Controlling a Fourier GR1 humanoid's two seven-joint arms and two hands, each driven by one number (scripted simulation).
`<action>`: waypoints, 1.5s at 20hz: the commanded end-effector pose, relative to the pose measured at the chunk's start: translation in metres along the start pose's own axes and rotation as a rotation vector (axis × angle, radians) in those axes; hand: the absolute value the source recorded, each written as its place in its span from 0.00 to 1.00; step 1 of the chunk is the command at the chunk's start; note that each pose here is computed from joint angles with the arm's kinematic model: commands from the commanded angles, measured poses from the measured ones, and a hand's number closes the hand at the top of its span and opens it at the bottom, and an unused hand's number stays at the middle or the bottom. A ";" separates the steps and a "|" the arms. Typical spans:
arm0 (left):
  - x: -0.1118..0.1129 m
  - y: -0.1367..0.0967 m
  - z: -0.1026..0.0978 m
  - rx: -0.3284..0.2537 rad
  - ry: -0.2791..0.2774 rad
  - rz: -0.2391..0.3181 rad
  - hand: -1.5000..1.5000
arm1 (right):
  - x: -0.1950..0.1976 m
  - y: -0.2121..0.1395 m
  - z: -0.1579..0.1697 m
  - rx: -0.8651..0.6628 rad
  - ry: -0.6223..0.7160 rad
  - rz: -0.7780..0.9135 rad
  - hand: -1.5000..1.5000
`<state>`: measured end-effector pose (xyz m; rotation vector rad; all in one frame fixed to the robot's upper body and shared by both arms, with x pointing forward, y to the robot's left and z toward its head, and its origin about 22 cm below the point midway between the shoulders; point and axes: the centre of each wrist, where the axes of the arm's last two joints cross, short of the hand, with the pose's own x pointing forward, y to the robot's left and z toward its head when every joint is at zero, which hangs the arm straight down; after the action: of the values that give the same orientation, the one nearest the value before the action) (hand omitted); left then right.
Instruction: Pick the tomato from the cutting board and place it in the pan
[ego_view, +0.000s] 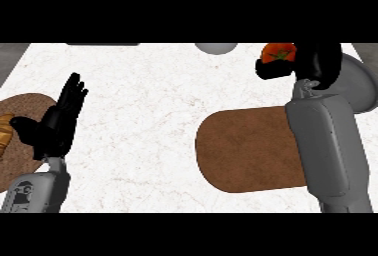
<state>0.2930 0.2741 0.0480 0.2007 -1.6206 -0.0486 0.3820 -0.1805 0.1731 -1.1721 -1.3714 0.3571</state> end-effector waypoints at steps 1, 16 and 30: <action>-0.003 0.001 -0.005 0.005 -0.009 0.005 0.50 | -0.037 -0.019 -0.032 -0.075 0.047 -0.133 1.00; 0.016 -0.012 -0.018 -0.042 -0.039 0.001 0.50 | -0.219 -0.040 -0.097 -0.212 0.163 0.191 1.00; 0.021 -0.032 -0.015 -0.082 -0.049 0.030 0.50 | -0.267 -0.042 -0.090 0.020 0.329 -0.098 0.00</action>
<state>0.3074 0.2509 0.0604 0.1346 -1.6605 -0.1006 0.3795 -0.4493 0.0877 -1.2852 -1.1443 0.1257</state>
